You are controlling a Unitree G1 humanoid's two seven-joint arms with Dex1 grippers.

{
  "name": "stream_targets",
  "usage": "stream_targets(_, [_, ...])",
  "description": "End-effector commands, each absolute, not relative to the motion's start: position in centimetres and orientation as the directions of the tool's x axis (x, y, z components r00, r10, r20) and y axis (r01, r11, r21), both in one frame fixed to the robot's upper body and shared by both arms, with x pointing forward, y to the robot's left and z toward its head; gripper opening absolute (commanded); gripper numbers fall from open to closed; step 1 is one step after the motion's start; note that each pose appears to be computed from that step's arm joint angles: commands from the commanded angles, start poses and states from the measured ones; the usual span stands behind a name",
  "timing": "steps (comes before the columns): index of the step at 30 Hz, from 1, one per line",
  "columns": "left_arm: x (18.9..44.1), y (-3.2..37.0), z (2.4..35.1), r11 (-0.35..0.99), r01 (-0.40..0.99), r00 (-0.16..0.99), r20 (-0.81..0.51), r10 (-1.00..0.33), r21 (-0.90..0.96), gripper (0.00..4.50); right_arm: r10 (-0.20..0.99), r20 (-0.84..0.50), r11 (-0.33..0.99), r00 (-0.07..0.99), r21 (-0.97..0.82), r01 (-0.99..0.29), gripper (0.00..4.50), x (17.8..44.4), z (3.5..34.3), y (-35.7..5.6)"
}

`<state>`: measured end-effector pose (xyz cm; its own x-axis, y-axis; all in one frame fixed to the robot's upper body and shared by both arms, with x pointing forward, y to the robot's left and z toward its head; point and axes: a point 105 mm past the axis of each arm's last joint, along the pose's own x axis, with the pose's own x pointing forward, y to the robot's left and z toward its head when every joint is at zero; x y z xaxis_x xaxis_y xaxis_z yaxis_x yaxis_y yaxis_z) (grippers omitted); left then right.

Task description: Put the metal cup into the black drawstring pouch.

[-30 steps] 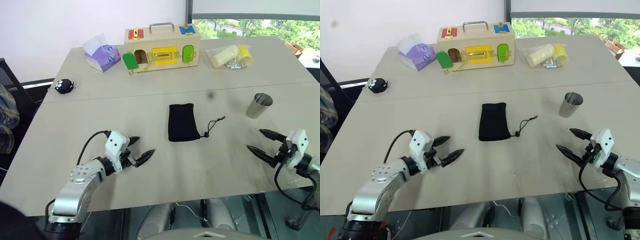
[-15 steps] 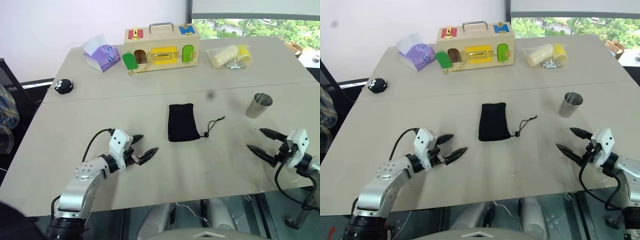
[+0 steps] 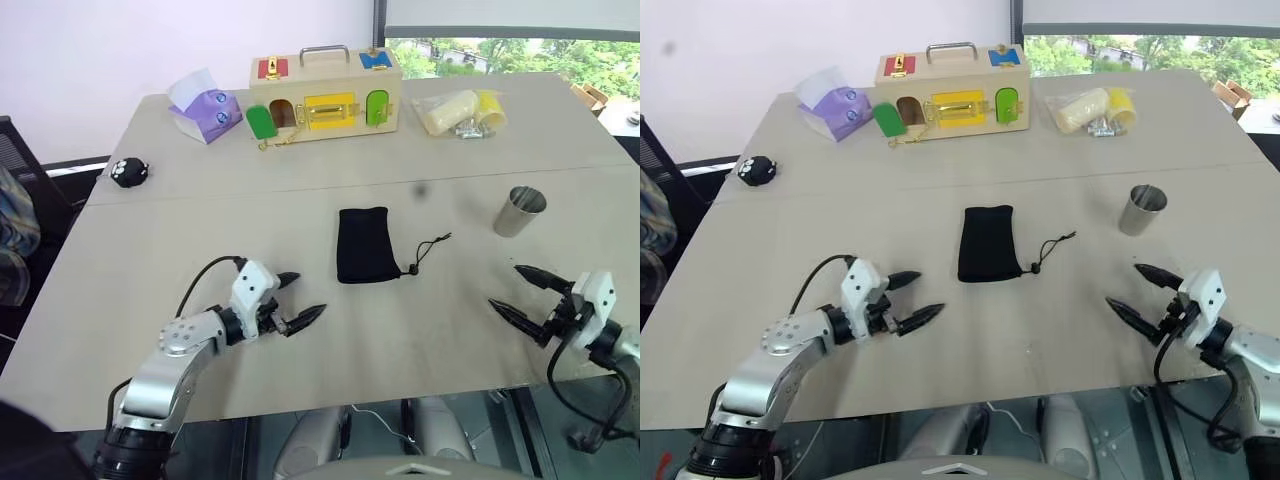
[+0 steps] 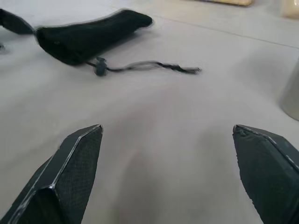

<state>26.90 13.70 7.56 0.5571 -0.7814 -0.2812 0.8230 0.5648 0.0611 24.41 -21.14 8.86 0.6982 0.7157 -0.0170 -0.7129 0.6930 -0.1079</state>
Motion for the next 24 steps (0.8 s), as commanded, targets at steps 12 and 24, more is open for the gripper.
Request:
stream_targets(12, [28.2,11.3,8.2,0.438,0.871,0.488,-0.285,-0.825,0.223,4.46,0.674,0.130,0.738,0.727,-0.099,-0.667,4.50,20.8,11.9,-13.9])
stream_targets(24, [29.8,11.3,10.0,0.452,0.829,0.530,-0.205,-0.823,0.328,4.46,0.663,0.133,0.747,0.736,-0.064,-0.662,4.50,20.1,11.9,-12.8])
